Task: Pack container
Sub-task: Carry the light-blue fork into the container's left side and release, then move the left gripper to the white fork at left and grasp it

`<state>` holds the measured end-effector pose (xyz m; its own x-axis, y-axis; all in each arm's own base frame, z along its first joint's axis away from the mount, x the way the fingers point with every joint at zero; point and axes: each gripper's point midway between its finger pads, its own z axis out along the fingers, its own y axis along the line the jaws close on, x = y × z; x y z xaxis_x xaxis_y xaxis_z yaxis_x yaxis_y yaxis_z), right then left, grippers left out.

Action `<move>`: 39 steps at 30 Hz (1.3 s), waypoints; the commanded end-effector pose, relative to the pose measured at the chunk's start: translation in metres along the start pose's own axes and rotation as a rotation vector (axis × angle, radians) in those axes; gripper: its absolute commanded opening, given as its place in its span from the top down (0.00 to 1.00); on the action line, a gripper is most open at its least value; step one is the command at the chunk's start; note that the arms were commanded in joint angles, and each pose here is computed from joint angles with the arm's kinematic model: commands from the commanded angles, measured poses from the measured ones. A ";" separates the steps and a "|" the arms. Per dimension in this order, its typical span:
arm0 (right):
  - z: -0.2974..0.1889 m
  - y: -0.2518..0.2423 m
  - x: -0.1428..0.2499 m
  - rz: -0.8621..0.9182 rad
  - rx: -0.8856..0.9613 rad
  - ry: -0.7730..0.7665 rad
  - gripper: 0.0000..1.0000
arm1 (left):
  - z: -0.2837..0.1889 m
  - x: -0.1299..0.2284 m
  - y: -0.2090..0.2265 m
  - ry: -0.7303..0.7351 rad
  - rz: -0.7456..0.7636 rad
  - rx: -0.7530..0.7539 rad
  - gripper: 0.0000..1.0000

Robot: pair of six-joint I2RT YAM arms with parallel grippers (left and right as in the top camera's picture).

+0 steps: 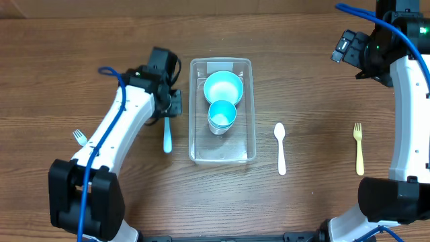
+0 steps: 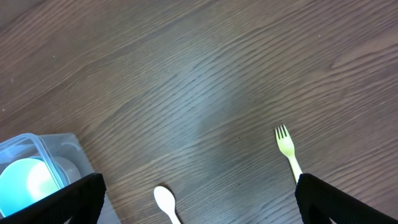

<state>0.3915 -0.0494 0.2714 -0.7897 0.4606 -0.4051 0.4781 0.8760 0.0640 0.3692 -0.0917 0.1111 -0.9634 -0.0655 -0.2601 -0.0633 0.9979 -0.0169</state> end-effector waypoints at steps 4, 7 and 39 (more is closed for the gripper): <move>-0.004 0.001 -0.001 0.006 -0.007 -0.013 0.00 | -0.062 -0.024 -0.039 -0.121 0.029 0.091 0.77; -0.004 0.001 -0.002 0.006 -0.007 -0.013 0.00 | -0.068 -0.021 -0.065 -0.142 0.045 0.124 0.76; -0.004 0.001 -0.002 0.006 -0.007 -0.013 0.00 | -0.081 -0.001 0.122 -0.010 -0.496 -0.175 0.63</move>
<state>0.3914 -0.0495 0.2714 -0.7898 0.4606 -0.4050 0.4782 0.8759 0.0636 0.3531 -0.0069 0.1713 -0.8598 -0.4426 -0.2547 -0.4603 0.8877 0.0113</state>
